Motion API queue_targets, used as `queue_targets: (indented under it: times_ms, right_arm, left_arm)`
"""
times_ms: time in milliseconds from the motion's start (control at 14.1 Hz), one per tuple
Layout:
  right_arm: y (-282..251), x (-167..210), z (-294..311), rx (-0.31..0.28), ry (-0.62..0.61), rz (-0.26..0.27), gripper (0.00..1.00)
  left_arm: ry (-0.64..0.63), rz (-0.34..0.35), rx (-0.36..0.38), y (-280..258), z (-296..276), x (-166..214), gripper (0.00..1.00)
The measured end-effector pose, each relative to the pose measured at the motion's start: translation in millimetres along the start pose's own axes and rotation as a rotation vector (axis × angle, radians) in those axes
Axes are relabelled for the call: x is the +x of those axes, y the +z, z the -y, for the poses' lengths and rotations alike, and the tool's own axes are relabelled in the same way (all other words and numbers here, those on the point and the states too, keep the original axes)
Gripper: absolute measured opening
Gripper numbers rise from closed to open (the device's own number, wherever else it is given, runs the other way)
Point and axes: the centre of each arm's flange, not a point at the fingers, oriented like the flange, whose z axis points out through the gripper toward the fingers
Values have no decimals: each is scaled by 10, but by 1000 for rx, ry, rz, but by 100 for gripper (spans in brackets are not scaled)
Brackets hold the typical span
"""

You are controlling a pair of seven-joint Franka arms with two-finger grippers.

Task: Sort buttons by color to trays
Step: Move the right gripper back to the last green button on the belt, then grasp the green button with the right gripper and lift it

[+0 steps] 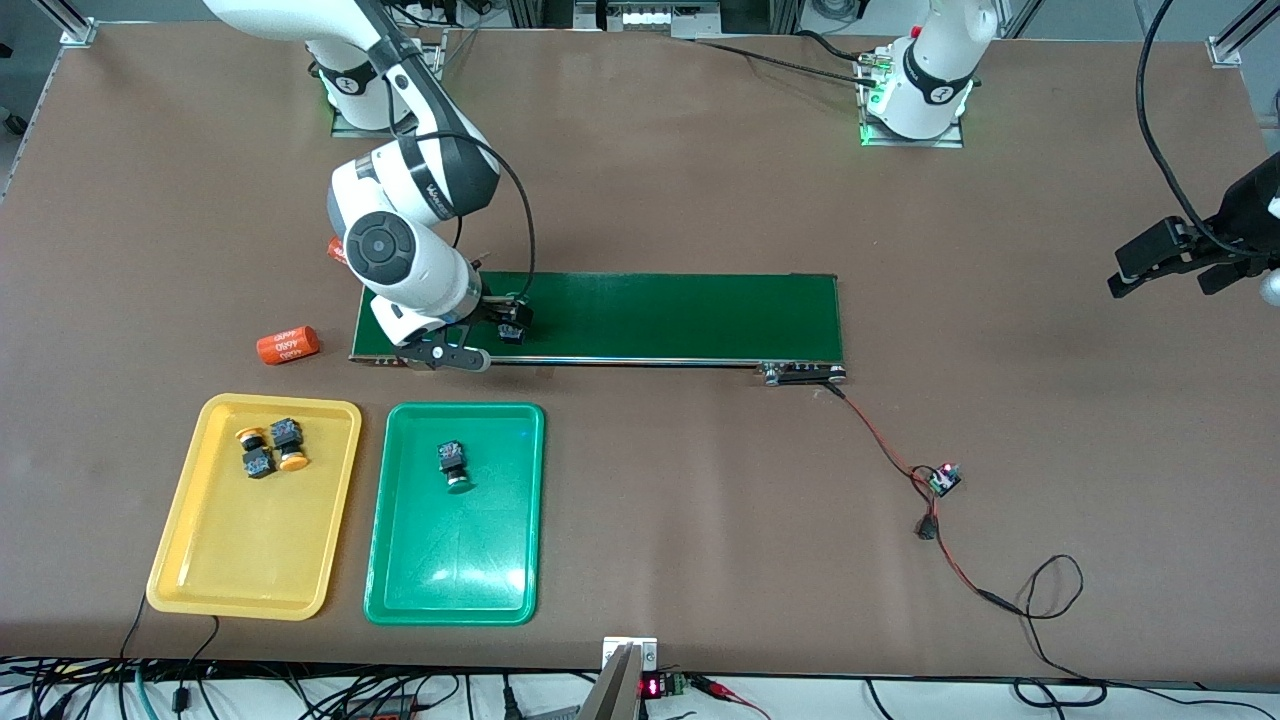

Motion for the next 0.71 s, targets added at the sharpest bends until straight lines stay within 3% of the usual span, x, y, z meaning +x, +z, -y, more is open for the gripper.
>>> queue_targets:
  times_ms: [708]
  right_arm:
    - [304, 19, -6, -11, -18, 11, 100]
  left_arm:
    - [-3, 2, 1, 32, 18, -36, 100]
